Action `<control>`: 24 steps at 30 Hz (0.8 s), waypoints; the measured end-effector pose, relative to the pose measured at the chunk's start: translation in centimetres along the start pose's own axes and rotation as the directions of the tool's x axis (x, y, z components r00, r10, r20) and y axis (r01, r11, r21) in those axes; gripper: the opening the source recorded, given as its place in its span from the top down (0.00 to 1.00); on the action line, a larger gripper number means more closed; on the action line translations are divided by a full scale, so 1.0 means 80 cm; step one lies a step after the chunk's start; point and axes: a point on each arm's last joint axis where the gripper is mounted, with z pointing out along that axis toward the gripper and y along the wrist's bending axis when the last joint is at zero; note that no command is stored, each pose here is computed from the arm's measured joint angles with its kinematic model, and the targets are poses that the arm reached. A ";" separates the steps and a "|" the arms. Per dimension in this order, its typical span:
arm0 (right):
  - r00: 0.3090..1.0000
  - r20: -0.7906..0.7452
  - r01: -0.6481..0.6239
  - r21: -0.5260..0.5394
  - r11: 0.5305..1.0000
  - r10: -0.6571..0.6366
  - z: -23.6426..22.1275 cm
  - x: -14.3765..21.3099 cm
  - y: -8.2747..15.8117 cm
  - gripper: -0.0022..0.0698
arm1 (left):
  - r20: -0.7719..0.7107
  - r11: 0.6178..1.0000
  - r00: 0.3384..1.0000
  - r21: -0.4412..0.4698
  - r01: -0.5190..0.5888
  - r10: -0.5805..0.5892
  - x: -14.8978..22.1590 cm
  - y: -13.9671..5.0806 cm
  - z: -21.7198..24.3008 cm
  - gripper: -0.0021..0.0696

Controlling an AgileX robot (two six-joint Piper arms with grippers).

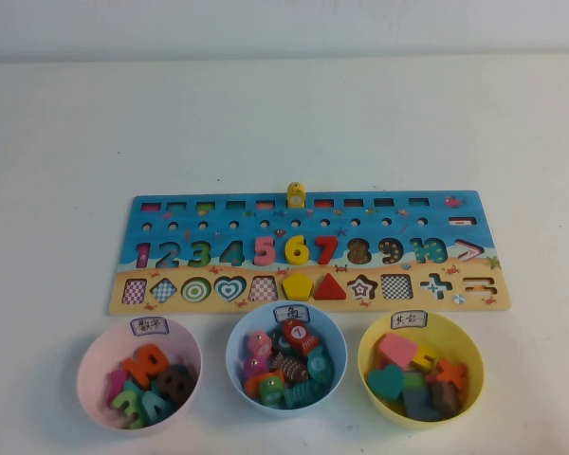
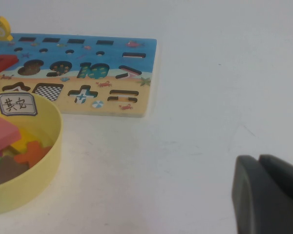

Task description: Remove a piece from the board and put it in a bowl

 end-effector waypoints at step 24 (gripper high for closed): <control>1.000 0.000 0.000 0.000 1.000 0.000 0.000 0.000 0.000 0.99 | 0.196 0.789 0.765 0.194 0.583 -0.613 -0.031 -0.004 -0.004 0.98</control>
